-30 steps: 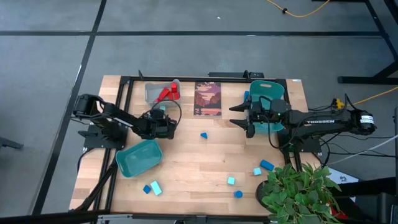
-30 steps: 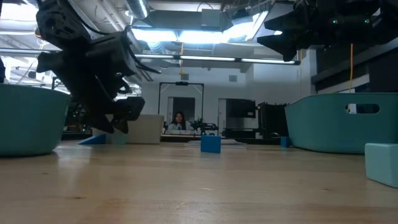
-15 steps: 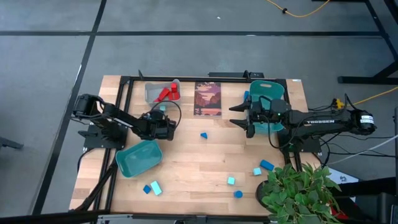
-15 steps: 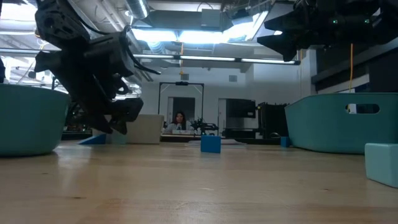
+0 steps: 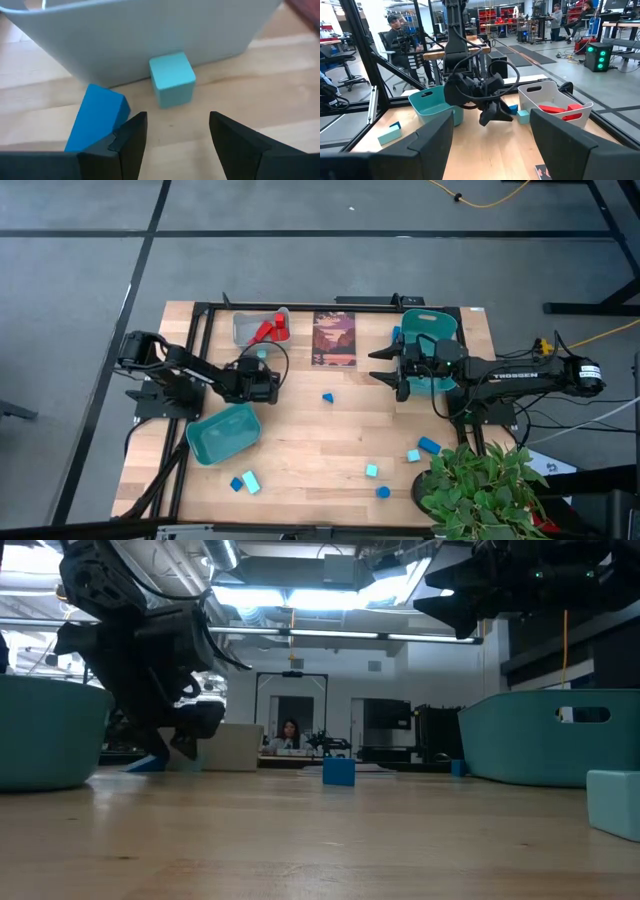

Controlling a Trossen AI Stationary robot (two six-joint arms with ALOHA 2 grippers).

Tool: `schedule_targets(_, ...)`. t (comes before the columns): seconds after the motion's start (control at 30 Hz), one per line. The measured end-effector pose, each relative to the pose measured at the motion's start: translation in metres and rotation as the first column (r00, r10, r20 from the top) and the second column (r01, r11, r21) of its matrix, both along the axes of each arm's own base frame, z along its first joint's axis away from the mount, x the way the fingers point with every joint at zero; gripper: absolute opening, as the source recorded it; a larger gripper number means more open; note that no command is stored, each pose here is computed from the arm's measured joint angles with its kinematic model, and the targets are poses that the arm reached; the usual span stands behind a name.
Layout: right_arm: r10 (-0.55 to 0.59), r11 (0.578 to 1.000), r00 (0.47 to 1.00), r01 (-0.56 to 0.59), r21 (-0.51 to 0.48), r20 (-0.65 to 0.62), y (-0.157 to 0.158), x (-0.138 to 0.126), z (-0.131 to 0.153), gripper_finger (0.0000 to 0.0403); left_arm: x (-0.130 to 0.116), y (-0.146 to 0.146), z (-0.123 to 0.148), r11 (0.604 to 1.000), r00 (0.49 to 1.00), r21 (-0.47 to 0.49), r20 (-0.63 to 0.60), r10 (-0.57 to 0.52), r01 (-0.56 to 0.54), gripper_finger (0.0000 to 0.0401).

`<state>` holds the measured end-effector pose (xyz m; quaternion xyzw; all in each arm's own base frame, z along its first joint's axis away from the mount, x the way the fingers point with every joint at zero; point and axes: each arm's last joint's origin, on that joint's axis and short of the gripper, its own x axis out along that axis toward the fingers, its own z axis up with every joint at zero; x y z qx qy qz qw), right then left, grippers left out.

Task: Sort & place blocks by color
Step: Put the light blue block into the right green bin

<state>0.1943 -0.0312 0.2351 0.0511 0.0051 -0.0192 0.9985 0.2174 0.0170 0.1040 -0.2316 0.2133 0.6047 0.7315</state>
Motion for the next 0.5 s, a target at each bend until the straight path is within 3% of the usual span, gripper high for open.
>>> schedule_targets(0.13, 0.000, 1.000, 1.000, 0.000, 0.002, 0.000, 0.0000, 0.0000, 0.0000, 0.0266, -0.0002, 0.0008, 0.0010, 0.999, 1.000, 0.041, 0.007, 0.015, -0.015, 0.0222)
schedule_targets(0.37, 0.001, 1.000, 1.000, -0.001, 0.000, 0.000, 0.0001, 0.0000, 0.0000, 0.0266, 0.0013, 0.0003, 0.0013, 0.999, 1.000, 0.039, 0.014, 0.004, -0.005, 0.0288)
schedule_targets(0.5, 0.012, 1.000, 1.000, -0.012, 0.000, 0.000, 0.0004, 0.0000, 0.0000, 0.0266, 0.0027, -0.0012, 0.0016, 0.999, 1.000, 0.039, 0.019, -0.010, 0.009, 0.0305)
